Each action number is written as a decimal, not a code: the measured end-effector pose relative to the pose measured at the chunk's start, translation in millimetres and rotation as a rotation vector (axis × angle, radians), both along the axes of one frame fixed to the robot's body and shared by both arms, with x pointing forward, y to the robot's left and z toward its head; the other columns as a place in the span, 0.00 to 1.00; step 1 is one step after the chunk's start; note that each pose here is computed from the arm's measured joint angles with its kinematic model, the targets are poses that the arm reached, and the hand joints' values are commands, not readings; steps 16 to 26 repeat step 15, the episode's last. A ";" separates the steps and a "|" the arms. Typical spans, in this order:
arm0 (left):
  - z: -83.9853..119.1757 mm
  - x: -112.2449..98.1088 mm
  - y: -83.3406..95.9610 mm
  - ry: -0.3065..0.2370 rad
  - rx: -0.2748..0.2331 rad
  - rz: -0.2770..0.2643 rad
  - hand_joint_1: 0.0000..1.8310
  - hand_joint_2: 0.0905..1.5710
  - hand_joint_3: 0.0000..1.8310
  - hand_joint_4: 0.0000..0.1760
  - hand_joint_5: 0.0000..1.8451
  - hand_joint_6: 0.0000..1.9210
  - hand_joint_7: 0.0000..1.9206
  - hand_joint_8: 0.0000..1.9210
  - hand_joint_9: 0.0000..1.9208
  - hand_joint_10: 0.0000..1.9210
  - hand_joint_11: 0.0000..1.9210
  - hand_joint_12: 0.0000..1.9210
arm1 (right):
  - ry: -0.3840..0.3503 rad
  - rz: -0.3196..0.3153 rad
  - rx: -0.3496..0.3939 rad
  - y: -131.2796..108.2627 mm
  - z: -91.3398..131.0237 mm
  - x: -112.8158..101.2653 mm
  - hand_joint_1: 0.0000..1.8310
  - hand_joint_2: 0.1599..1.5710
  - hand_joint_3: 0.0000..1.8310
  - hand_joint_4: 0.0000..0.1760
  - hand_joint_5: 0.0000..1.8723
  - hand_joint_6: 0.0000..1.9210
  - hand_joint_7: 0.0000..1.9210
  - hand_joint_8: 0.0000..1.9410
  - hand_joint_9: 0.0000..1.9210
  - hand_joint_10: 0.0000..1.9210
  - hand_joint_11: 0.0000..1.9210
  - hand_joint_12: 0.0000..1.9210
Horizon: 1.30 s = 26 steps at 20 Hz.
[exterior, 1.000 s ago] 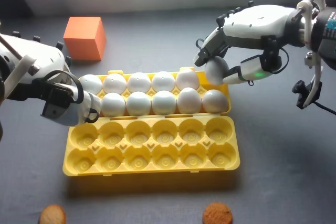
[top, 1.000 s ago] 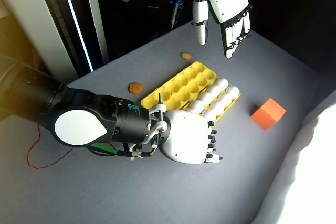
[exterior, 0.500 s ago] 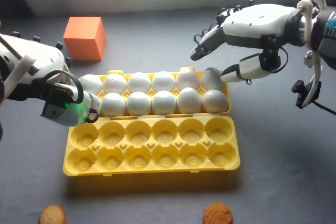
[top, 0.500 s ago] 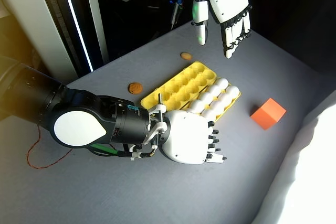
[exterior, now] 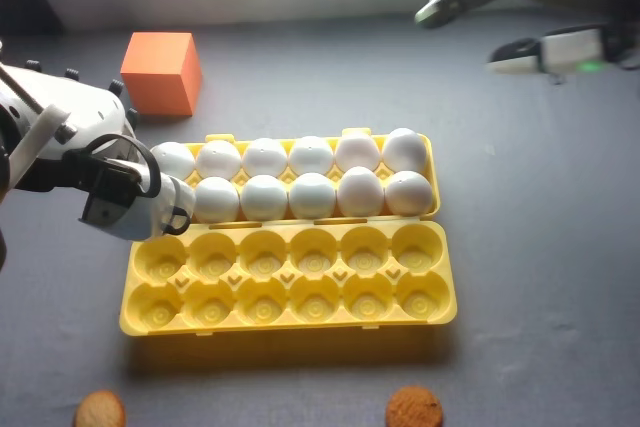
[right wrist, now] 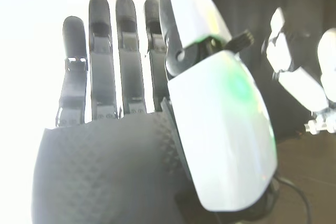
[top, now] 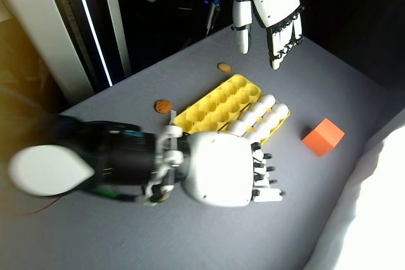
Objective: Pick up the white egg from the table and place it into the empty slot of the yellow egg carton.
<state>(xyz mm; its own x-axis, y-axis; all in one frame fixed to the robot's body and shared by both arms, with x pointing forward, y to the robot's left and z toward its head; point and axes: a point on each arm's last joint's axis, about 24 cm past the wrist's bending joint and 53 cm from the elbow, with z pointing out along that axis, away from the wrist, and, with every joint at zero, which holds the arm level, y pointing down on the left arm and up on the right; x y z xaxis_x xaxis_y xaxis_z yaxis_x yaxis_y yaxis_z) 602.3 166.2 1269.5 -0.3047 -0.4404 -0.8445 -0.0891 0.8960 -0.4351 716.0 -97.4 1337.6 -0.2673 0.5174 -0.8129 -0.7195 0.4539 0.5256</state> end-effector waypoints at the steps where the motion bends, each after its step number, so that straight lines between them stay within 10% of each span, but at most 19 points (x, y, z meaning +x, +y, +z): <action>1: 0.0 0.0 0.3 0.000 0.001 0.001 0.00 0.86 0.00 0.00 0.24 0.00 0.29 0.00 0.32 0.00 0.17 0.40 | -0.033 0.008 -0.043 -4.2 -1.3 -8.5 0.60 0.74 0.00 0.00 0.31 0.00 0.32 0.00 0.26 0.11 0.02 0.71; 9: -0.8 -0.3 0.0 0.004 0.002 -0.001 0.00 0.86 0.00 0.00 0.24 0.00 0.30 0.00 0.32 0.00 0.17 0.40 | -0.024 0.057 -0.171 -39.2 -32.7 -80.7 0.61 0.72 0.00 0.00 0.32 0.01 0.34 0.01 0.29 0.12 0.03 0.72; 14: -0.8 -0.3 -0.1 0.003 0.002 -0.001 0.00 0.86 0.00 0.00 0.25 0.00 0.29 0.00 0.32 0.00 0.17 0.40 | -0.115 0.160 -0.272 -15.6 -45.7 -118.7 0.64 0.70 0.00 0.00 0.38 0.02 0.41 0.02 0.33 0.18 0.06 0.74; 26: -0.8 -0.3 0.2 0.003 0.002 0.000 0.00 0.86 0.00 0.00 0.25 0.00 0.29 0.00 0.32 0.00 0.17 0.40 | -0.117 0.177 -0.299 -11.4 -53.4 -122.8 0.64 0.70 0.00 0.00 0.38 0.02 0.41 0.02 0.33 0.18 0.06 0.74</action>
